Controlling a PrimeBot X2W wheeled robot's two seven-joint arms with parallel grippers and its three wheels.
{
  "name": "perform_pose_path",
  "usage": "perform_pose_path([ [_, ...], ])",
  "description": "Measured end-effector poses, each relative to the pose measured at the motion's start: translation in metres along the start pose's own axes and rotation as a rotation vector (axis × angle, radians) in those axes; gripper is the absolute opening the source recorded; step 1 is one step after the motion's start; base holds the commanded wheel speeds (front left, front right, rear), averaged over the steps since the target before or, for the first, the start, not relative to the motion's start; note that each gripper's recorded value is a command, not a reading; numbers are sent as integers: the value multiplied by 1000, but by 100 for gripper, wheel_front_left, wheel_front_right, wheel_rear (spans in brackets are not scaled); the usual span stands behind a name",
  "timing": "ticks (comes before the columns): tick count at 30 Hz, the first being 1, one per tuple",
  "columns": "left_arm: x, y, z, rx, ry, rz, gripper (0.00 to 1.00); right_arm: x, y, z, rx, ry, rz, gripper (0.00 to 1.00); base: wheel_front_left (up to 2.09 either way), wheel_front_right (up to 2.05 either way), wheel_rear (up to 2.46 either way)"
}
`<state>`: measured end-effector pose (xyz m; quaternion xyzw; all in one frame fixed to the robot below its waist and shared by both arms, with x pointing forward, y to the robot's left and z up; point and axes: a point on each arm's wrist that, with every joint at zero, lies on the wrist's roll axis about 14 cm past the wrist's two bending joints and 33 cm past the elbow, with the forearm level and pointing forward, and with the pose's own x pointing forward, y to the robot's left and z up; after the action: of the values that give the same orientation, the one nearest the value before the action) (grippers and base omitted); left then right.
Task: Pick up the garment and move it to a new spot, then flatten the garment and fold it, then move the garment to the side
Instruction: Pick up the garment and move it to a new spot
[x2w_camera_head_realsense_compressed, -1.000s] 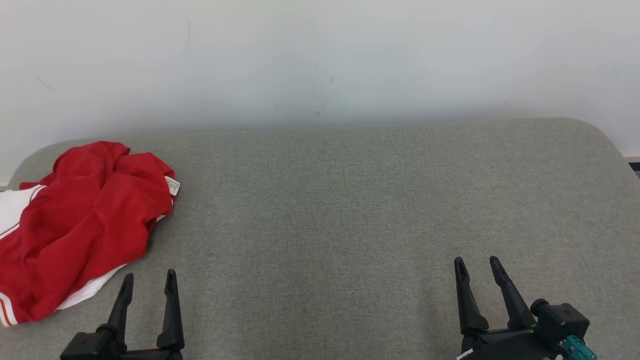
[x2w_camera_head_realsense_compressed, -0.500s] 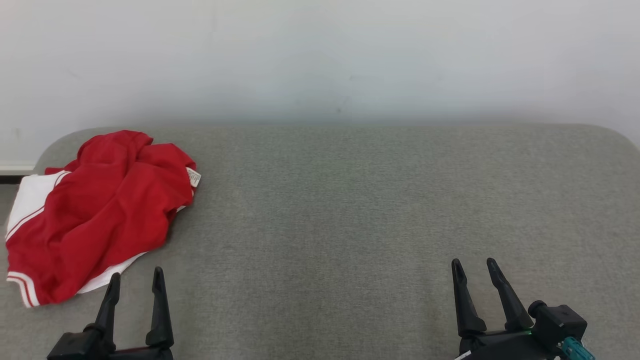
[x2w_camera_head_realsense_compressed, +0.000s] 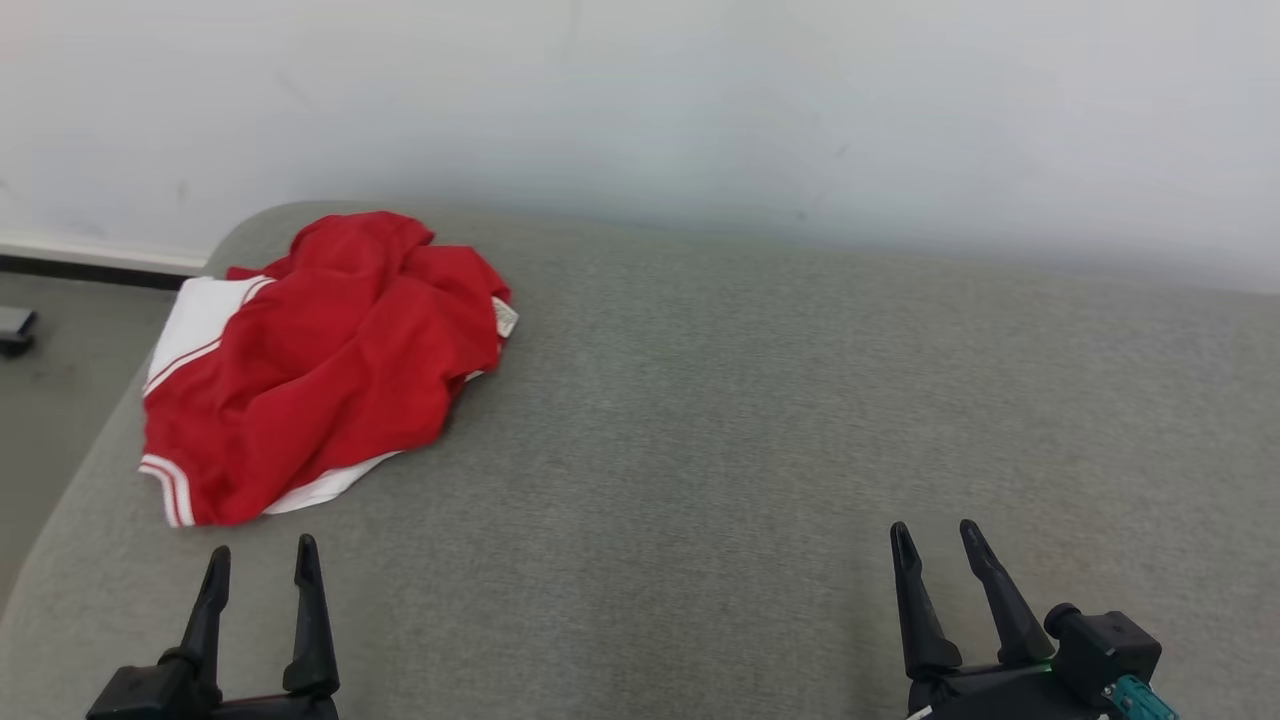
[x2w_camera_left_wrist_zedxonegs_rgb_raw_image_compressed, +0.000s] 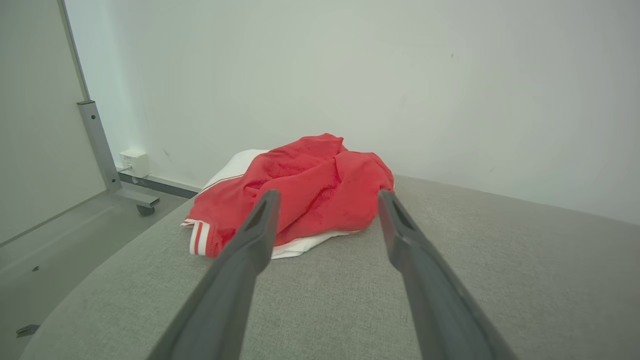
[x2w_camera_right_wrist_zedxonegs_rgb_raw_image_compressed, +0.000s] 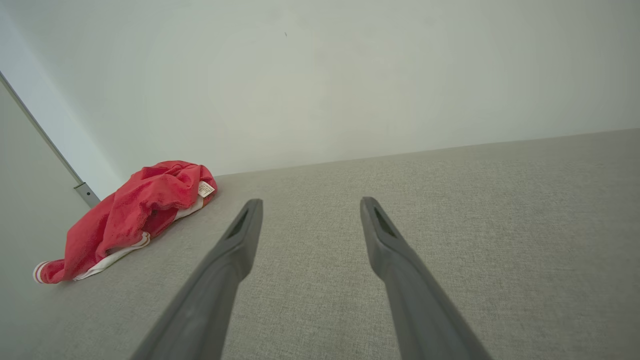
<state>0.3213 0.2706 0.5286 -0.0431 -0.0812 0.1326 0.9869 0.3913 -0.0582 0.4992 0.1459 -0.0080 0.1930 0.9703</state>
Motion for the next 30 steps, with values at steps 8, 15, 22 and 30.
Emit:
perform_pose_path([
  [8, -22, 39, 4, 25, -1, 124, 100, 17, 32, -14, 11, 39, 102, 100, 0, 0, 0],
  [15, -44, 70, 8, 44, -1, 228, 100, 27, 57, -24, 17, 65, 179, 100, 0, 0, 0],
  [22, -64, 95, 15, 64, -10, 307, 100, 33, 78, -30, 21, 83, 240, 100, 0, 0, 0],
  [30, -67, 98, 14, 65, -6, 318, 100, 32, 79, -30, 26, 86, 244, 100, 0, 0, 0],
])
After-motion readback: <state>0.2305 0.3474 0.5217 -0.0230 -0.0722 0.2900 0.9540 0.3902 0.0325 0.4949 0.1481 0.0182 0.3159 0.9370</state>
